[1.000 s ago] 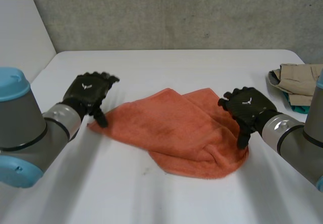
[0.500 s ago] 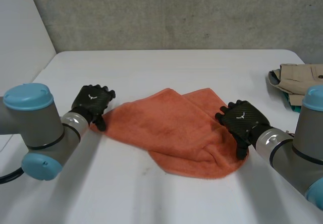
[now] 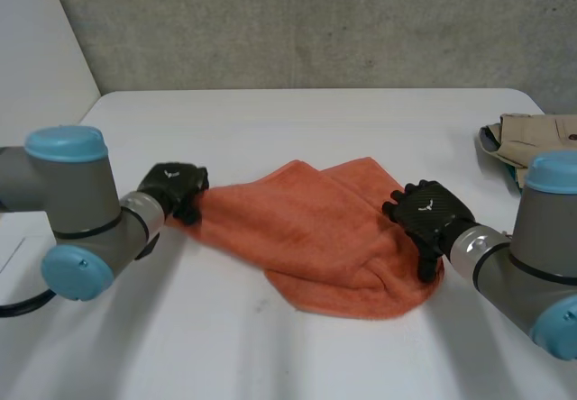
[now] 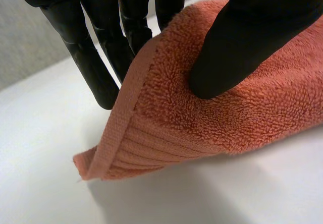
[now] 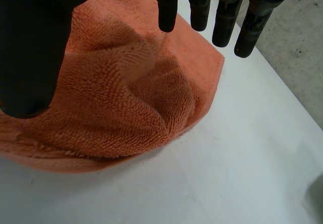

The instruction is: Fold the laundry.

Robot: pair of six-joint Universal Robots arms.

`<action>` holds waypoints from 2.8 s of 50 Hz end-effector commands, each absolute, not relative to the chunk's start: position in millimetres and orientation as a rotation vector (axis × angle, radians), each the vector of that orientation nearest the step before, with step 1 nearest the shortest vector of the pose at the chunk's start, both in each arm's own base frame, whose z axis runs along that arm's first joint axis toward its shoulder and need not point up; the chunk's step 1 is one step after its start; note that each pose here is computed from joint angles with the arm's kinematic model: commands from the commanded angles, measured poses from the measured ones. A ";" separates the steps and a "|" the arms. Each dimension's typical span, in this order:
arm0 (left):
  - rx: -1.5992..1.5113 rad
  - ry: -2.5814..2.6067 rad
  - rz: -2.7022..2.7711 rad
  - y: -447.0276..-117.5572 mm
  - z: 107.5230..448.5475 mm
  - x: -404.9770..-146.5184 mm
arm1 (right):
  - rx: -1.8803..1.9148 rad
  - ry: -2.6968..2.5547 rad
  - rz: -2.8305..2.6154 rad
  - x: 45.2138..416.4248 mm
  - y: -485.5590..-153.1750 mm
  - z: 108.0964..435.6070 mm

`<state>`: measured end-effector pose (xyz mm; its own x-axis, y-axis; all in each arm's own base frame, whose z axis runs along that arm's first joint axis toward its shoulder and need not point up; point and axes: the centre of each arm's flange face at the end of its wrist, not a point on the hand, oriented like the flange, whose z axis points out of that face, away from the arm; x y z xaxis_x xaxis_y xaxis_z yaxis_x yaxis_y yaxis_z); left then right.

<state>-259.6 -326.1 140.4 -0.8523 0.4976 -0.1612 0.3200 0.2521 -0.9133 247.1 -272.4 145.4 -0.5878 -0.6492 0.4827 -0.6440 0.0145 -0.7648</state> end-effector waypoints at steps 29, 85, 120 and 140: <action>-1.080 -1.714 2.032 -180.7 308.4 -301.4 | -1.260 1.743 -1.546 326.3 -379.4 196.7; -1.000 -1.493 2.255 -188.5 340.0 -307.0 | -0.991 1.657 -1.548 320.8 -384.4 239.8; -1.033 -1.517 2.199 -146.3 330.8 -286.2 | -1.592 1.521 -0.805 372.3 -254.3 125.8; -0.916 -1.500 2.372 -206.8 354.8 -286.7 | -0.946 1.524 -2.093 342.9 -395.1 311.7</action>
<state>-281.6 -177.9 342.7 -0.7599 0.5137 -0.3982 0.1728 -0.4309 -0.8857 368.0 -362.2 218.0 -0.4623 -0.8348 0.2989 -0.2988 -0.1707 -0.9389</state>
